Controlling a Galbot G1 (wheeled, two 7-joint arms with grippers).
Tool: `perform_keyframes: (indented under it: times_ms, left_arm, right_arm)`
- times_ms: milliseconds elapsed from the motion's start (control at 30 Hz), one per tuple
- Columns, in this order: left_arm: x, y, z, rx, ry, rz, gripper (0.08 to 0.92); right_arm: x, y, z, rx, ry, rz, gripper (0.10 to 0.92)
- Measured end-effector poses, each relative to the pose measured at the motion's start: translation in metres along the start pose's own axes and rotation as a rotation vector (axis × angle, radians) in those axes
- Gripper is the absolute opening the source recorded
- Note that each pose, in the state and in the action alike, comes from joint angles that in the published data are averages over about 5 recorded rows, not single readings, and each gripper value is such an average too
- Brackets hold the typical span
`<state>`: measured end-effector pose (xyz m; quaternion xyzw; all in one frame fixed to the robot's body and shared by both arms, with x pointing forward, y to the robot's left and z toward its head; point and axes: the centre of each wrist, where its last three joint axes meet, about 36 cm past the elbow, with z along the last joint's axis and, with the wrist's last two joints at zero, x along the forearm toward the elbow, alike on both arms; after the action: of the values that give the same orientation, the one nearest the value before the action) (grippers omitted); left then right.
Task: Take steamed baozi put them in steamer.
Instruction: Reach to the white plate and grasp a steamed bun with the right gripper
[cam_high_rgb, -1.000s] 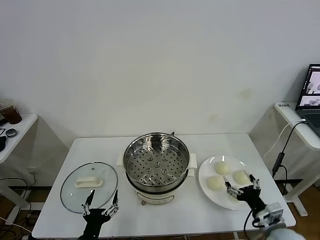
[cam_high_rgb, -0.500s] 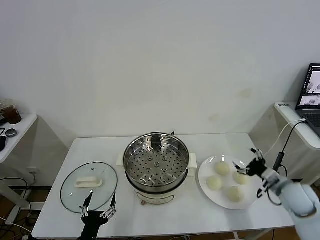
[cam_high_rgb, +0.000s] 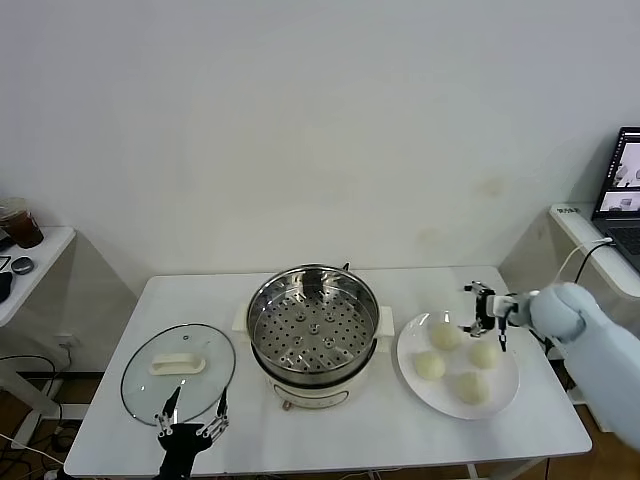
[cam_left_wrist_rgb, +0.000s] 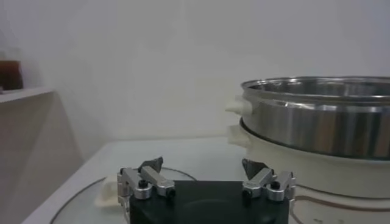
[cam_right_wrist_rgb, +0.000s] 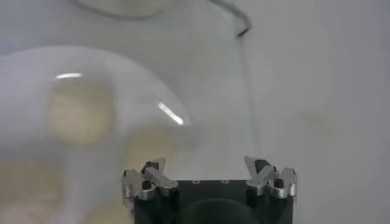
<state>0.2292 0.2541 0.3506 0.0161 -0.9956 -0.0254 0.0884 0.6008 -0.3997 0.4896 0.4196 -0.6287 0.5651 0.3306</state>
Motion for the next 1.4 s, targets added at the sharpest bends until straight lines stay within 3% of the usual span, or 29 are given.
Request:
perform_keyframes:
  times_ms: [367,933,1167,1400]
  left_arm:
    - [-0.002,0.004,-0.002,-0.007,-0.009,-0.015,0.823]
    - [-0.006,0.008,-0.002,-0.010,-0.023,-0.026,0.823]
    - [-0.007,0.009,-0.001,-0.011,-0.025,-0.027,0.823]
    - [-0.007,0.009,-0.001,-0.011,-0.028,-0.028,0.823]
  right_arm:
    - [-0.027,-0.015,-0.017,0.041,0.034,-0.137,0.823]
    - [-0.060,-0.025,-0.038,0.124,0.060,-0.193,0.811]
    - [-0.071,-0.022,-0.044,0.135,0.062,-0.199,0.733]
    - [-0.072,-0.024,-0.047,0.140,0.064,-0.199,0.601]
